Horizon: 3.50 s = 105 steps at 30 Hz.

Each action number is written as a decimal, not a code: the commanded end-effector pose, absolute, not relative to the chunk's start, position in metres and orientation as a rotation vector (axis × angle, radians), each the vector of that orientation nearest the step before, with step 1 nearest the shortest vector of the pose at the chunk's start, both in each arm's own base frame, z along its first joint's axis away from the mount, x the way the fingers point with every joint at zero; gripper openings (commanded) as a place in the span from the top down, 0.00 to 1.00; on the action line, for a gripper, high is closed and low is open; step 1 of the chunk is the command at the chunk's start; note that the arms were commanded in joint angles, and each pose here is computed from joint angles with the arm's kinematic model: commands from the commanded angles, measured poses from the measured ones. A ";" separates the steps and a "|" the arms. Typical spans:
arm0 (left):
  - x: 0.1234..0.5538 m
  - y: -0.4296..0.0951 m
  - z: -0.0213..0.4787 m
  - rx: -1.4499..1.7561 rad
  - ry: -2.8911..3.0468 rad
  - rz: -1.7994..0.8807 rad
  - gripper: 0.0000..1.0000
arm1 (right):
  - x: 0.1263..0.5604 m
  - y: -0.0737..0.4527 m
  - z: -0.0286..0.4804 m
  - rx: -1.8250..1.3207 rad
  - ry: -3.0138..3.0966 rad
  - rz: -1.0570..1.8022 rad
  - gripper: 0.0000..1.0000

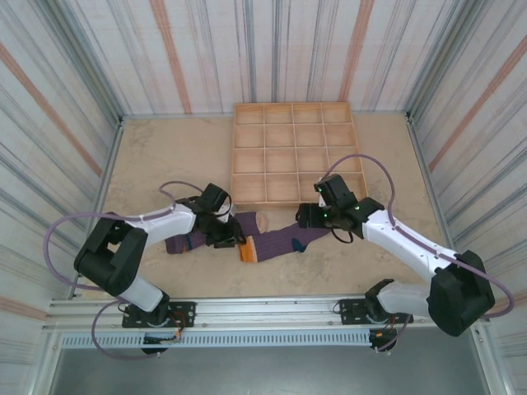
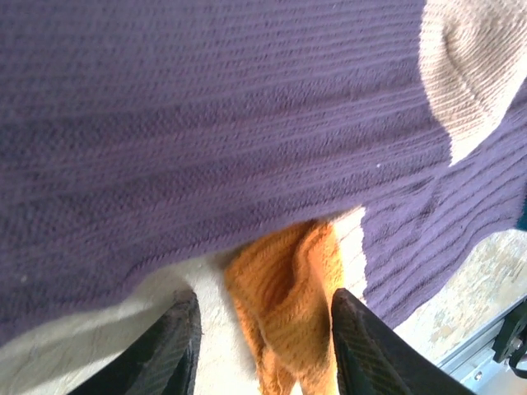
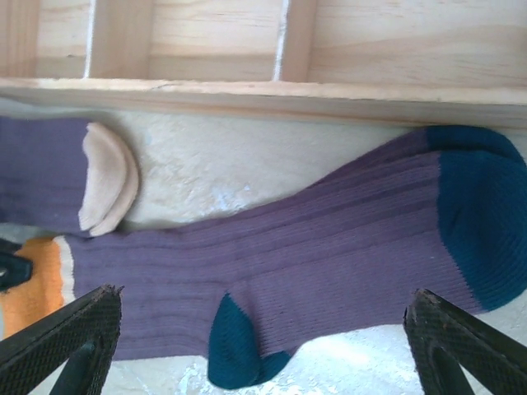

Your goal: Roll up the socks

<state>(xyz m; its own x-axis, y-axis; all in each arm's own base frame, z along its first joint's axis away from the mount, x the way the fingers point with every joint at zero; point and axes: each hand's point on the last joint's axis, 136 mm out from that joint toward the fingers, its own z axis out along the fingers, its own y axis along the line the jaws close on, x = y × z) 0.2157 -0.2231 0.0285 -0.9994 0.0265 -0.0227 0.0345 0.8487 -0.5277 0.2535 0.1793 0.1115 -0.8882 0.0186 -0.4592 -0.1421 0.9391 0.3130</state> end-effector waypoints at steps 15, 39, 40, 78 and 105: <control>0.217 -0.232 0.027 0.051 2.989 -0.776 0.88 | 0.213 0.197 0.114 -0.222 2.602 0.361 0.00; 0.181 -0.282 0.056 -0.428 3.107 -0.864 1.00 | 0.128 0.267 0.102 -0.712 2.438 0.408 0.50; 0.181 -0.283 0.056 -0.440 3.109 -0.874 1.00 | 0.126 0.271 0.101 -0.728 2.433 0.391 0.50; 0.176 -0.299 0.050 -0.630 3.075 -1.027 1.00 | 0.115 0.296 0.070 -0.857 2.432 0.166 0.46; 0.175 -0.338 0.044 -0.818 3.059 -1.106 1.00 | 0.109 0.257 0.071 -0.810 2.412 0.271 0.49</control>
<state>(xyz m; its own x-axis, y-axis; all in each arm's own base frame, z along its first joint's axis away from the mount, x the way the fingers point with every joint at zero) 0.1786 -0.3309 0.0447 -0.8896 -0.3424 0.3023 -0.4558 0.7063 -0.5416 0.1094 0.2584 0.0721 -0.6355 -0.5101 -0.5796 -0.6191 0.7852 -0.0122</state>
